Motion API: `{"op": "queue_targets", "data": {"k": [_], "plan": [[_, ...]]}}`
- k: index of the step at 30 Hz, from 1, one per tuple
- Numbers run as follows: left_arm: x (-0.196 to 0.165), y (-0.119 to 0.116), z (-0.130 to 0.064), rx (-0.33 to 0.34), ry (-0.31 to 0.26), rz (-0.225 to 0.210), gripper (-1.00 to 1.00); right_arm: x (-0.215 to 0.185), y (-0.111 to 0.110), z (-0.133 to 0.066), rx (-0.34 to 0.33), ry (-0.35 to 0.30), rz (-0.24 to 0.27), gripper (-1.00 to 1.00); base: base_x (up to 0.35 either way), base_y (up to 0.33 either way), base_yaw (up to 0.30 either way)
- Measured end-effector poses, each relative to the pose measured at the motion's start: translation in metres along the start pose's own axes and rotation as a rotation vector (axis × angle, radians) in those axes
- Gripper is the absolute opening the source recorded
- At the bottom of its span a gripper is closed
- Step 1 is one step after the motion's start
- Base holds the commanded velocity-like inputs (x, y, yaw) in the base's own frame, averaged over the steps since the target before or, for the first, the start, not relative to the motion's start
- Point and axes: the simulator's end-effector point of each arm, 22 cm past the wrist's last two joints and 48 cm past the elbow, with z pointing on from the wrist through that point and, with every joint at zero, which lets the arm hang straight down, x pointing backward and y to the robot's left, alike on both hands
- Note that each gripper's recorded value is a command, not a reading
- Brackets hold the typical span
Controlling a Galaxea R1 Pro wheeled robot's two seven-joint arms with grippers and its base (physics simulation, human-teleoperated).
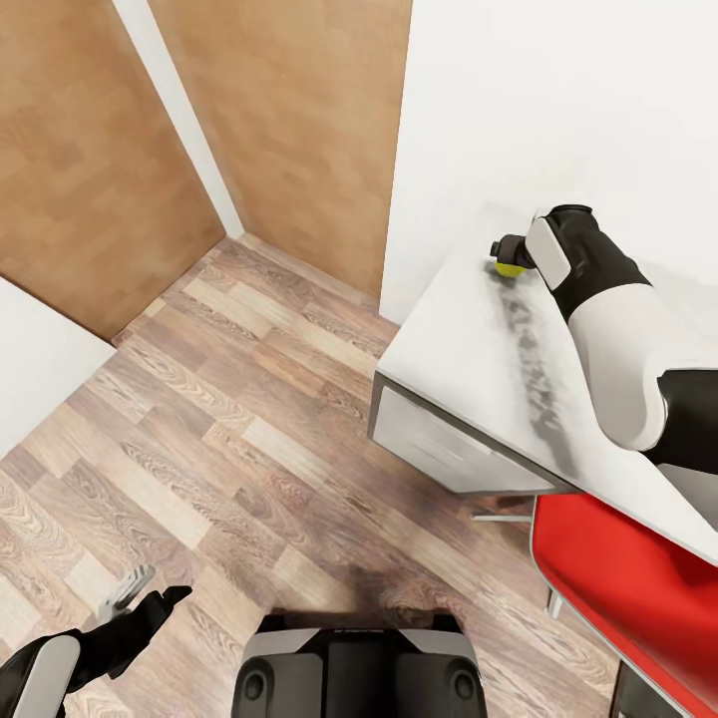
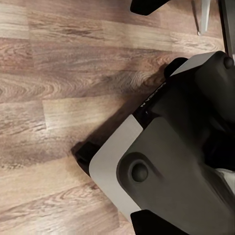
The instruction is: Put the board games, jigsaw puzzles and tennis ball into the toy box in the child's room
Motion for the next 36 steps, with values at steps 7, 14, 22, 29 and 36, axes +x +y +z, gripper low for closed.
{"op": "queue_targets", "data": {"k": [7, 14, 22, 29, 36], "plan": [[0.0005, 0.0009, 0.0007, -0.002, 0.002, 0.000, 1.00, 0.0012, -0.0005, 0.0016, 0.002, 0.000, -0.001, 1.00, 0.000, 0.000, 0.000], [0.0007, 0.0012, 0.0009, -0.003, 0.002, 0.000, 1.00, 0.0023, 0.0001, 0.0023, 0.001, 0.001, -0.002, 1.00, 0.000, 0.000, 0.000], [0.0007, 0.0015, 0.0010, -0.005, 0.002, 0.001, 1.00, 0.0010, 0.0013, 0.0019, 0.000, -0.002, -0.001, 1.00, 0.000, 0.000, 0.000], [0.0021, 0.0034, 0.0025, -0.009, 0.006, 0.000, 1.00, 0.0004, 0.0014, 0.0043, 0.000, -0.009, 0.001, 1.00, 0.000, 0.000, 0.000], [0.0041, 0.0063, 0.0049, -0.017, 0.012, -0.001, 1.00, 0.0046, 0.0018, 0.0092, 0.001, -0.007, 0.000, 1.00, 0.000, 0.000, 0.000]]}}
